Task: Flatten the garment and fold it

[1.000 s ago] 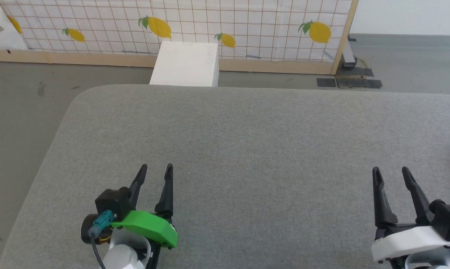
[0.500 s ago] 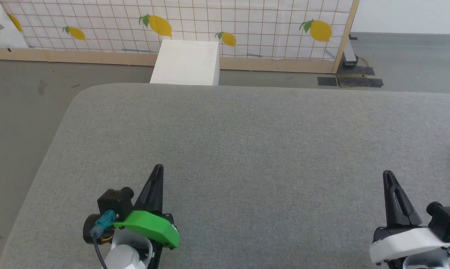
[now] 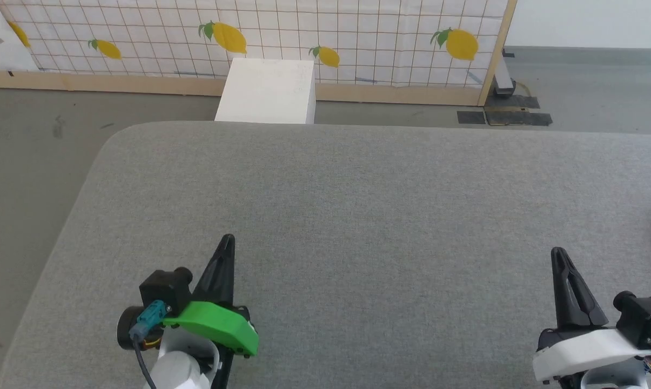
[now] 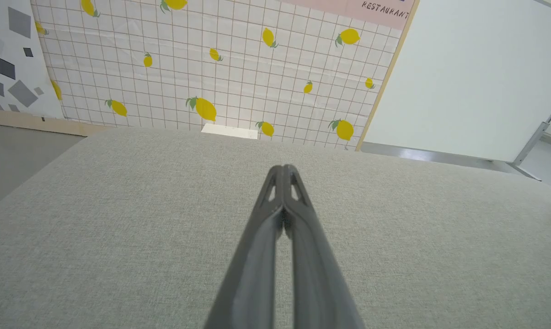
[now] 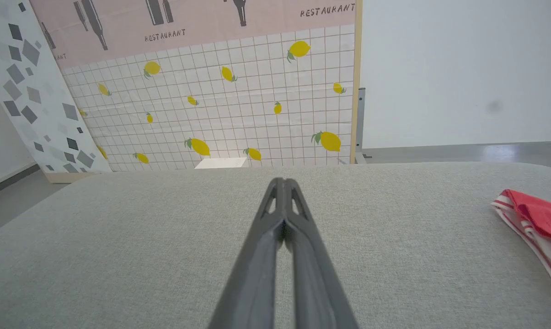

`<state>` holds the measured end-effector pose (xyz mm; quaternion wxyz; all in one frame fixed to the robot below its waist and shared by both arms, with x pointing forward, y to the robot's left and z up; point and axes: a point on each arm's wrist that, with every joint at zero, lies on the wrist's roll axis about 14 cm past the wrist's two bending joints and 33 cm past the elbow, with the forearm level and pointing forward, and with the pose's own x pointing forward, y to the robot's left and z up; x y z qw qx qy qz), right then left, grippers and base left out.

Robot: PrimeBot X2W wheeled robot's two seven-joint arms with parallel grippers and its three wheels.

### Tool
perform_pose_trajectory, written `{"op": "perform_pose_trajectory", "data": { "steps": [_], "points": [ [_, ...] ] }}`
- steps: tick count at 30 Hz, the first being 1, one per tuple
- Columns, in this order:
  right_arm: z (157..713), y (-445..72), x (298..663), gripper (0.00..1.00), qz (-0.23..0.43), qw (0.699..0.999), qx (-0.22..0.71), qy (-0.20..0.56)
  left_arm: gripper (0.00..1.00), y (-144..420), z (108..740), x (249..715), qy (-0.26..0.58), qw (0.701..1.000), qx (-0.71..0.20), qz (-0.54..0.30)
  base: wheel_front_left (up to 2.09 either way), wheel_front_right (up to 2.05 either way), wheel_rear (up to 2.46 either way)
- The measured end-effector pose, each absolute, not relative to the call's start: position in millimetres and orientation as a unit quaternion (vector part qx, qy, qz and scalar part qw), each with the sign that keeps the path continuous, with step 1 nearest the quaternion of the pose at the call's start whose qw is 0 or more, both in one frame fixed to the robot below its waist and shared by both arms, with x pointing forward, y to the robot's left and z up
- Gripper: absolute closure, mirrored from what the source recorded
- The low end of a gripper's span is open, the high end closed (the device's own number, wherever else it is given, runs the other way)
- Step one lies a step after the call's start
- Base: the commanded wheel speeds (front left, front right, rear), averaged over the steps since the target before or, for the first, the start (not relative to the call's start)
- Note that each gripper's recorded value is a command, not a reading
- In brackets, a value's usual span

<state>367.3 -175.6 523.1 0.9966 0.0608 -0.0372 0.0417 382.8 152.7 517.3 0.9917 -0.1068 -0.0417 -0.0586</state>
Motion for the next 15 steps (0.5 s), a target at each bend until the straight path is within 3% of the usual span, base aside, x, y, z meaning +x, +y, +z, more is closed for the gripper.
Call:
{"op": "perform_pose_trajectory", "data": {
  "steps": [15],
  "points": [
    [521.4, -173.2, 366.6, 1.0, 0.046, 0.997, 0.051, -0.029, 1.0, 154.7, 519.4, 382.5, -0.037, 0.994, -0.088, -0.055, 0.0, 0.0, 0.0]
  ]
}}
